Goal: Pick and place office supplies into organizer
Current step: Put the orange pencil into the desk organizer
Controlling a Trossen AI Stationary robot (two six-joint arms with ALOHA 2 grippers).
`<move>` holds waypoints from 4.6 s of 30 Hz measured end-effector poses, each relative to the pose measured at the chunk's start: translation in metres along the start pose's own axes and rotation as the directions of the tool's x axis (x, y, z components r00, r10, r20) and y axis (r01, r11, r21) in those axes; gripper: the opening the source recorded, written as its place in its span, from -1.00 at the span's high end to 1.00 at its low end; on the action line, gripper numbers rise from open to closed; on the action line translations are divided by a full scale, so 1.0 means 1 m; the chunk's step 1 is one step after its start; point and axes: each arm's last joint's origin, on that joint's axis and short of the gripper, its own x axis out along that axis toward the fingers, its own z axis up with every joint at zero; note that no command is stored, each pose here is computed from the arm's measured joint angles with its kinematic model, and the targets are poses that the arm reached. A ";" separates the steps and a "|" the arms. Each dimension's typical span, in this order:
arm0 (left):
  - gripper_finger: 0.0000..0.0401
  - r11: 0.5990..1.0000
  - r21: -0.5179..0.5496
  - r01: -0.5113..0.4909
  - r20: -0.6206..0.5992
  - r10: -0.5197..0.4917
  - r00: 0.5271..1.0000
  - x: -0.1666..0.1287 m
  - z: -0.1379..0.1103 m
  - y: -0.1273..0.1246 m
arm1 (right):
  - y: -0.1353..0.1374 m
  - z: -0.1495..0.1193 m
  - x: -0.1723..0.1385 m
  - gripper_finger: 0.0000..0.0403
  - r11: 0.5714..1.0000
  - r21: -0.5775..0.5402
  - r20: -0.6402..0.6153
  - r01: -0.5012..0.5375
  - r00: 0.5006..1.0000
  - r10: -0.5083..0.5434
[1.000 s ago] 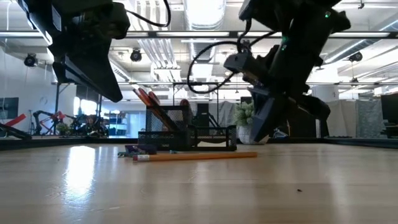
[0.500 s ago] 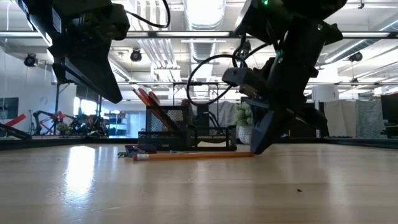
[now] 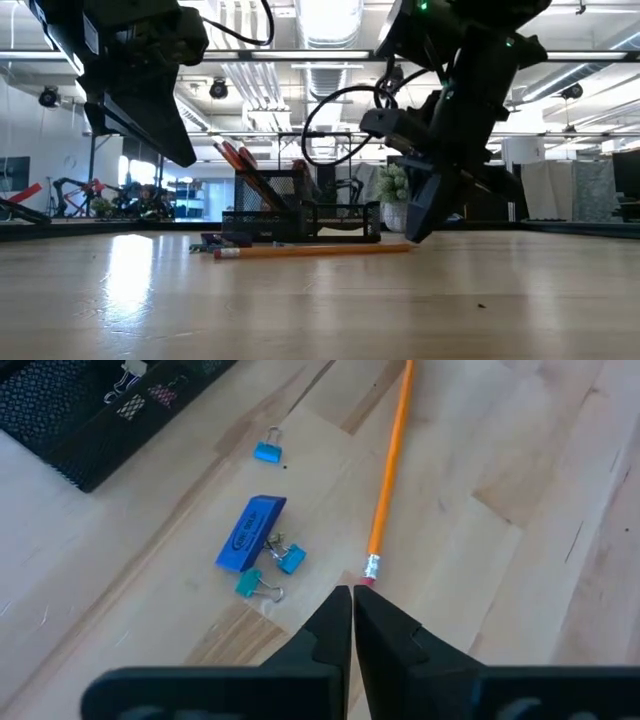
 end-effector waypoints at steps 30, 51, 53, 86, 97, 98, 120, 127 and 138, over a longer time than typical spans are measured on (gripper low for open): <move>1.00 0.994 -0.042 0.102 0.024 -0.101 0.995 0.002 0.001 -0.007 | -0.009 -0.002 0.008 0.96 1.000 -0.004 -0.004 -0.021 1.000 0.021; 0.41 0.961 0.261 0.086 0.047 -0.102 0.994 0.047 -0.024 -0.027 | -0.009 -0.003 0.009 0.96 1.000 -0.016 -0.007 -0.020 1.000 0.020; 0.41 0.957 0.279 0.082 0.048 -0.099 0.994 0.047 -0.024 -0.026 | -0.009 -0.003 0.009 0.96 1.000 -0.021 -0.007 -0.021 1.000 0.020; 0.41 0.955 0.289 0.058 0.057 -0.077 0.995 0.057 -0.027 -0.025 | -0.010 -0.004 0.011 0.96 0.999 -0.021 -0.005 -0.031 1.000 0.030; 0.54 0.962 0.270 0.028 0.077 -0.051 0.996 0.061 -0.020 -0.021 | -0.010 -0.004 0.011 0.96 0.999 -0.021 -0.005 -0.030 1.000 0.030; 0.56 0.962 0.271 0.028 0.078 -0.051 0.996 0.061 -0.020 -0.021 | -0.010 -0.004 0.011 0.96 0.999 -0.022 -0.005 -0.029 1.000 0.029; 0.98 0.940 0.336 0.057 0.043 -0.076 0.996 0.061 -0.021 -0.021 | -0.010 -0.004 0.011 0.96 0.999 -0.028 -0.005 -0.033 0.999 0.033; 0.99 0.942 0.328 0.074 0.052 -0.096 0.994 0.047 -0.012 -0.022 | -0.005 -0.002 0.007 0.96 0.999 -0.027 0.019 -0.037 0.999 0.038; 0.99 0.939 0.344 -0.001 -0.005 0.003 1.000 -0.010 0.013 -0.003 | 0.023 0.024 -0.063 0.89 0.993 -0.109 0.321 -0.053 0.943 0.086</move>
